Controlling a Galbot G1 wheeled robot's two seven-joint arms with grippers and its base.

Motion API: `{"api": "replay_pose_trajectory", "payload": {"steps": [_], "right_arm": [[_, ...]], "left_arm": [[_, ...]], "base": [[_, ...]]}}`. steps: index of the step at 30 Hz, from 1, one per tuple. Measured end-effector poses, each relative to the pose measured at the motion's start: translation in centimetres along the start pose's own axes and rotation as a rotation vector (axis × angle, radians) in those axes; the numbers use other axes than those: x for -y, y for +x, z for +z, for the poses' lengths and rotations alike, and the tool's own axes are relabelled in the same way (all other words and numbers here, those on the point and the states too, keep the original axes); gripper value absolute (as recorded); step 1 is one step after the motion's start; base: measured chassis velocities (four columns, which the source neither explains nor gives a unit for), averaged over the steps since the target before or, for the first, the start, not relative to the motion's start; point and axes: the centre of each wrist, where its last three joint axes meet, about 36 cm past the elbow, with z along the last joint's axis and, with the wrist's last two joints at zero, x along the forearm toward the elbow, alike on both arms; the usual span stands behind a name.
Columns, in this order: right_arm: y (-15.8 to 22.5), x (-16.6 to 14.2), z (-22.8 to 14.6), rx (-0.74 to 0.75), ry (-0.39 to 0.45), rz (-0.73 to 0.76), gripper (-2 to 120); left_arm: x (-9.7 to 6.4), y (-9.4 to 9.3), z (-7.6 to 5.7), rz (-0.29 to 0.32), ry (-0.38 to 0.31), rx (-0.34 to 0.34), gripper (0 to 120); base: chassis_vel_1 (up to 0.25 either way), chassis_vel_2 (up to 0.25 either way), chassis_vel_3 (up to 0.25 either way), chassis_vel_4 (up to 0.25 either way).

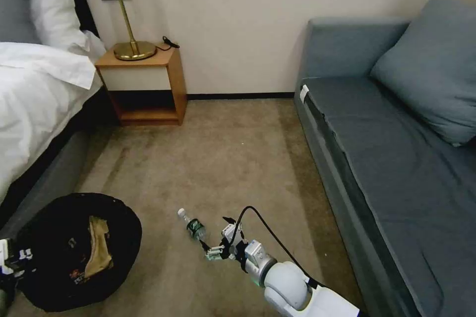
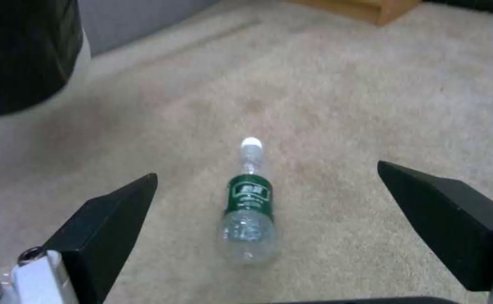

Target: Pick up the trash bin, then pick up the garbage on the floor and place it into the trash bin.

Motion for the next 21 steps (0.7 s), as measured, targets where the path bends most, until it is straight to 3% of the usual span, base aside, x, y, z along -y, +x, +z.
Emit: {"api": "replay_pose_trajectory", "payload": {"steps": [8,21], "right_arm": [[-0.9,0.0,0.3,-0.079,0.016,-0.028,100],[-4.7,-3.0,-1.7,-0.252,-0.02,-0.135,100]], "left_arm": [[-0.3,0.1,-0.1,-0.008,-0.001,0.002,3],[-0.5,0.0,-0.2,-0.013,0.009,0.008,3]], "base": [[-0.157,0.154,0.161,-0.164],[-0.13,0.126,0.13,-0.129]]}}
